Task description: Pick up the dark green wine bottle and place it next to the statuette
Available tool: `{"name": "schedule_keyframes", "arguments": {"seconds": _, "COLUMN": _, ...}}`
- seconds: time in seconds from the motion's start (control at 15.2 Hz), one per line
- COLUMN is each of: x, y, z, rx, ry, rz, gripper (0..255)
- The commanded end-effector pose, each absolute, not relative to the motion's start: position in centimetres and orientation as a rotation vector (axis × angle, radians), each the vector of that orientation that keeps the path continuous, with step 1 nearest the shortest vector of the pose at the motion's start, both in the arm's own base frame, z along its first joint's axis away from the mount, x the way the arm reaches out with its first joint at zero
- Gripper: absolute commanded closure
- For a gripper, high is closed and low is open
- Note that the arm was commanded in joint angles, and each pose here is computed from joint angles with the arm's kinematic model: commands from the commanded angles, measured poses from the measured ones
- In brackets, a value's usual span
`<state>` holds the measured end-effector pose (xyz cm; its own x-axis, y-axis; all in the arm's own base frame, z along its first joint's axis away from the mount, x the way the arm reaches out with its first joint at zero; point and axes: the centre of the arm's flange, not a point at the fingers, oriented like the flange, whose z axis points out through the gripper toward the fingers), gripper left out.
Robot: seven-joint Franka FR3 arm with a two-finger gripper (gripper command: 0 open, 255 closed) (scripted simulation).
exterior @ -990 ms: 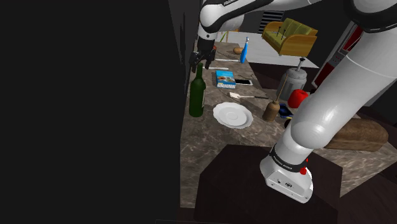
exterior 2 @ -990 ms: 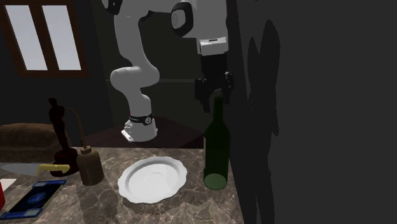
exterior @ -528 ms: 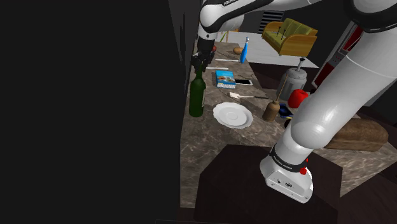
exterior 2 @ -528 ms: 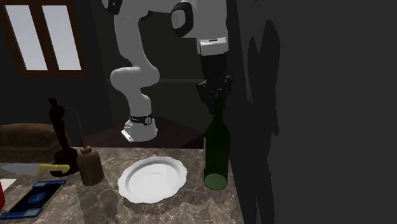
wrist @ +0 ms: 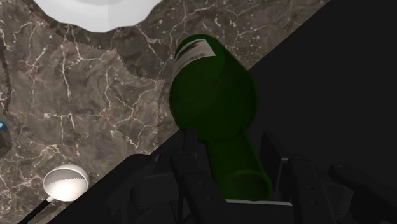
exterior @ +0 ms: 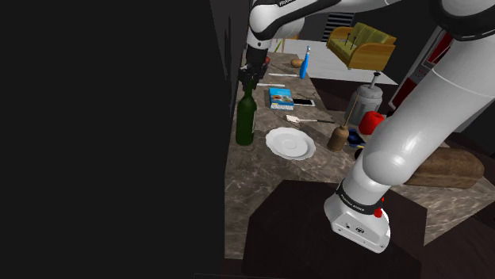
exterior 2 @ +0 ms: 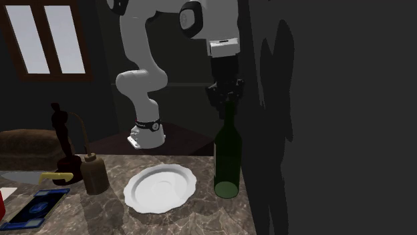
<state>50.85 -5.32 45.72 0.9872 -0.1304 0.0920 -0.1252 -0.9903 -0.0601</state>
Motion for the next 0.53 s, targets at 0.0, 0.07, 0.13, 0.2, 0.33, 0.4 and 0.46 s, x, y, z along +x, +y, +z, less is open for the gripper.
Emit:
{"name": "schedule_keyframes", "arguments": {"seconds": 0.0, "x": 50.9, "y": -5.4, "z": 46.5, "rx": -3.077, "ry": 0.198, "rz": -0.148, "gripper": 255}}
{"name": "schedule_keyframes", "arguments": {"seconds": 0.07, "x": 50.9, "y": -5.4, "z": 47.1, "rx": -3.077, "ry": 0.198, "rz": -0.148, "gripper": 255}}
{"name": "schedule_keyframes", "arguments": {"seconds": 0.13, "x": 50.9, "y": -5.4, "z": 47.6, "rx": -3.077, "ry": 0.198, "rz": -0.148, "gripper": 255}}
{"name": "schedule_keyframes", "arguments": {"seconds": 0.2, "x": 50.9, "y": -5.4, "z": 48.1, "rx": -3.077, "ry": 0.198, "rz": -0.148, "gripper": 255}}
{"name": "schedule_keyframes", "arguments": {"seconds": 0.33, "x": 50.9, "y": -5.4, "z": 49.2, "rx": -3.077, "ry": 0.198, "rz": -0.148, "gripper": 255}}
{"name": "schedule_keyframes", "arguments": {"seconds": 0.4, "x": 50.9, "y": -5.4, "z": 49.7, "rx": -3.077, "ry": 0.198, "rz": -0.148, "gripper": 255}}
{"name": "schedule_keyframes", "arguments": {"seconds": 0.46, "x": 50.9, "y": -5.4, "z": 50.2, "rx": -3.077, "ry": 0.198, "rz": -0.148, "gripper": 255}}
